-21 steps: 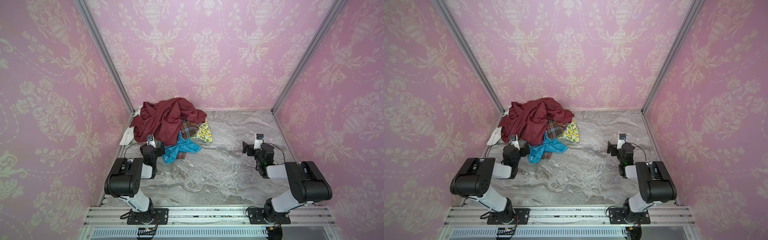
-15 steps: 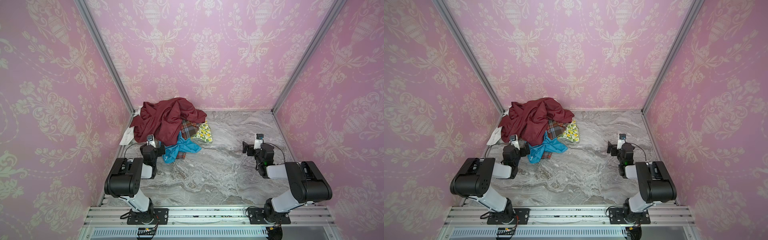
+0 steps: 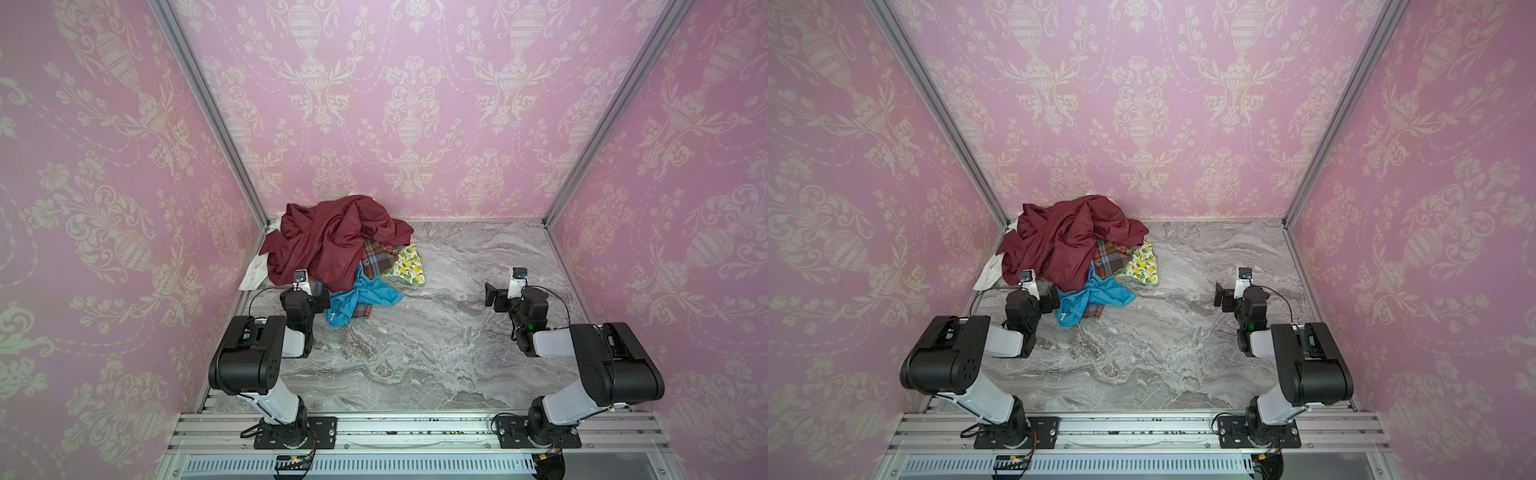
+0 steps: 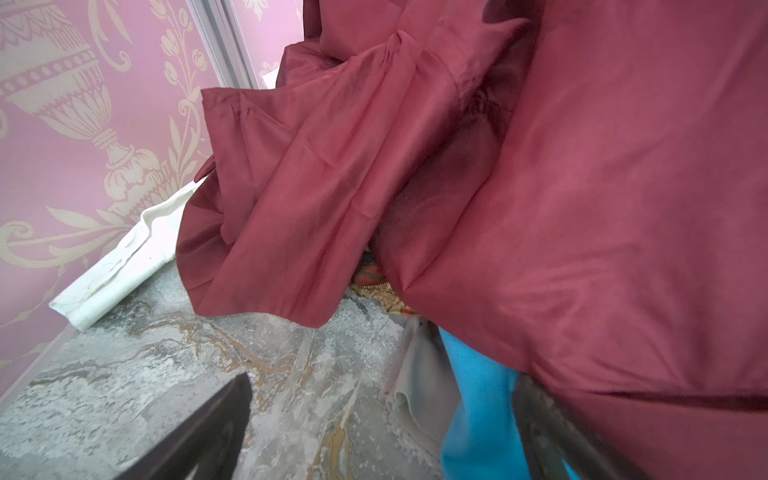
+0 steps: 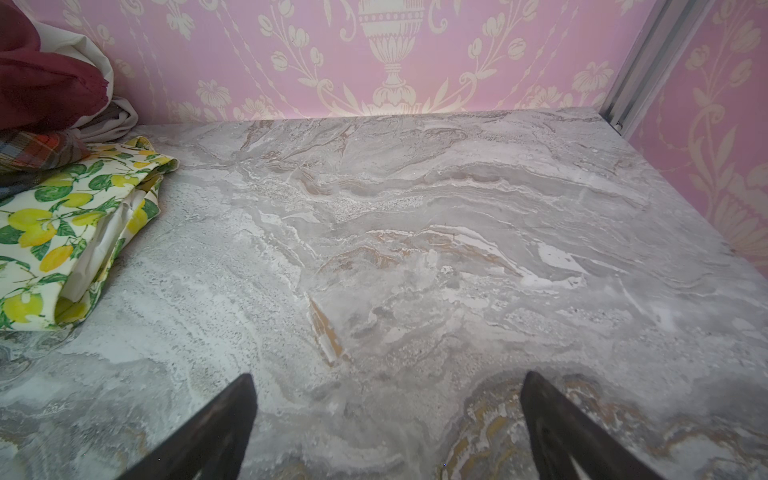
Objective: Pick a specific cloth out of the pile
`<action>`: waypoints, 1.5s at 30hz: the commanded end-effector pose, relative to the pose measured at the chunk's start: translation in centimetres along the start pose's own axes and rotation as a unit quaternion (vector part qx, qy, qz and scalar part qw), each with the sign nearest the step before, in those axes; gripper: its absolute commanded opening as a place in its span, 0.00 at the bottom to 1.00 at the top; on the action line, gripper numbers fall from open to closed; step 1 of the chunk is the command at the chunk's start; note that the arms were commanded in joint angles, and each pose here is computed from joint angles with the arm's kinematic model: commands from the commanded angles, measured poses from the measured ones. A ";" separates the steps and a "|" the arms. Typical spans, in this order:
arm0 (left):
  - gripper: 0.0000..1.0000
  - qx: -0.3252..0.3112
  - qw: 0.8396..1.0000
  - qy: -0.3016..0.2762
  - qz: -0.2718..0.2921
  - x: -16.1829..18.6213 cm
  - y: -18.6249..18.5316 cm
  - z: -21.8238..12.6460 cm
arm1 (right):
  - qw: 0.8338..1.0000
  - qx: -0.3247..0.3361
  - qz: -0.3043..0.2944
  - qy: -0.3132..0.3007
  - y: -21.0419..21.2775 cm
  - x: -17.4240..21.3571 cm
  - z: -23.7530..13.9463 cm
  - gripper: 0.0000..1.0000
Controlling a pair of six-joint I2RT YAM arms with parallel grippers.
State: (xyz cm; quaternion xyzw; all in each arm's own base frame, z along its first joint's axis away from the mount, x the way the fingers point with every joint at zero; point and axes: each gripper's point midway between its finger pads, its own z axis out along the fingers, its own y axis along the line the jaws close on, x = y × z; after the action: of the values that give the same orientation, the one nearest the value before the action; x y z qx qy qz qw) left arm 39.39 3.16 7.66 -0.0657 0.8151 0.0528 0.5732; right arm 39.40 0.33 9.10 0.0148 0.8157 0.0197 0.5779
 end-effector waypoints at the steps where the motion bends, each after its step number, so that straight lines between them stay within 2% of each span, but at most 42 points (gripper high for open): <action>1: 0.99 -0.001 1.000 -0.004 0.010 -0.1 0.1 0.0 | 1.000 -0.012 -0.008 -0.009 0.6 -0.6 0.0 1.00; 31: 0.99 -0.001 1.000 -0.004 0.009 -0.2 0.1 0.1 | 1.000 -0.009 -0.009 -0.010 0.5 -0.6 -0.1 1.00; 45: 0.99 -0.003 1.000 -0.018 0.007 -1.0 0.2 -0.8 | 0.999 -0.008 -0.043 -0.026 1.8 -2.0 -1.8 1.00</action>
State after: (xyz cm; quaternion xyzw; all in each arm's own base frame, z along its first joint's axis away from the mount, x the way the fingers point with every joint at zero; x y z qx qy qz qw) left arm 39.07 3.15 7.78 -0.0656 0.8124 0.0525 0.5770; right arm 38.84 2.10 11.09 -0.0176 0.8020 0.0197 0.5967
